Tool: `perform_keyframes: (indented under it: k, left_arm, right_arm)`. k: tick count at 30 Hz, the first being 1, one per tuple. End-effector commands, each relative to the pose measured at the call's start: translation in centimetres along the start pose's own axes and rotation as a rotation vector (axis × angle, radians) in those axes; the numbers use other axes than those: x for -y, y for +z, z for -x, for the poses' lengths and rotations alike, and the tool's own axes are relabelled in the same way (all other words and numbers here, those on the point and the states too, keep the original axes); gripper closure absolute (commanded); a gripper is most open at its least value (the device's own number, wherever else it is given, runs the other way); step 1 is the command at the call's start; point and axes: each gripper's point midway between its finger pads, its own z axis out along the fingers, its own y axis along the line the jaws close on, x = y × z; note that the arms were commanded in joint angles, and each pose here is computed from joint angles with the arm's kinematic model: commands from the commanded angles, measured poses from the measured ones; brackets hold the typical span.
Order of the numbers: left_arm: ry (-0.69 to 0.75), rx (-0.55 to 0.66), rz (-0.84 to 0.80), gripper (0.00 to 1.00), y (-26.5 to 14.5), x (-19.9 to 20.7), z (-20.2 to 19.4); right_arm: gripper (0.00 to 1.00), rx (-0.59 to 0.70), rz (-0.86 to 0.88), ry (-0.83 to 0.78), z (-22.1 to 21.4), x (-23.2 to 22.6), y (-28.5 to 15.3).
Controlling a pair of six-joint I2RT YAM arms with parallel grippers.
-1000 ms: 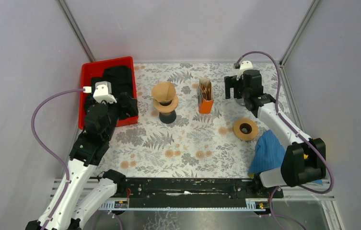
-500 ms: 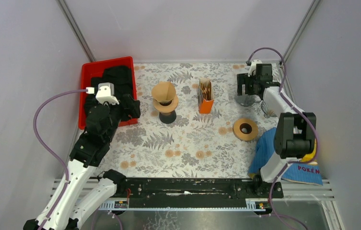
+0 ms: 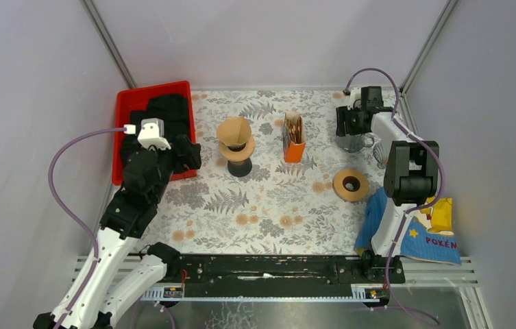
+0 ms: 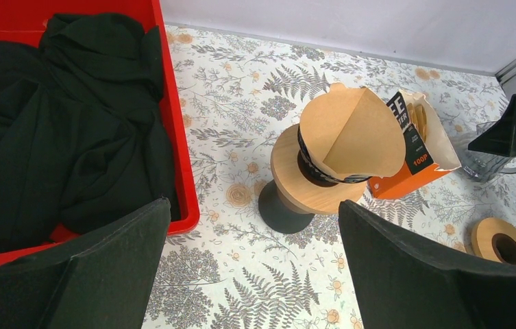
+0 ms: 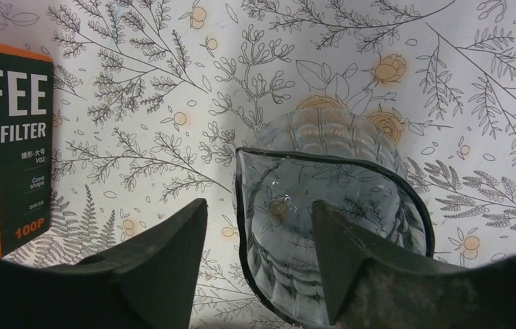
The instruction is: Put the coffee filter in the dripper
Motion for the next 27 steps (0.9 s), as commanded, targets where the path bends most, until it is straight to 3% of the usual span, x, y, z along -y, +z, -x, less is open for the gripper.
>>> perform_keyframes:
  k: [1, 5, 16, 27]
  left_arm:
    - [-0.009, 0.046, -0.006, 0.0, 0.3, 0.3, 1.0]
    - [-0.009, 0.044, -0.007, 0.0, 0.3, 0.3, 0.9]
    - [-0.009, 0.046, -0.009, 0.0, 0.3, 0.3, 1.0]
    - [-0.013, 0.049, -0.01, 0.0, 0.2, 0.3, 1.1]
  right_arm:
    - [0.41, 0.002, 0.052, -0.021, 1.2, -0.9, -0.5]
    - [0.61, -0.001, 0.061, -0.014, 1.5, -1.1, -0.9]
    - [0.99, 0.097, 0.036, 0.038, 4.9, -1.4, -4.4]
    - [1.0, 0.127, 0.043, 0.103, 4.7, -3.2, -7.8]
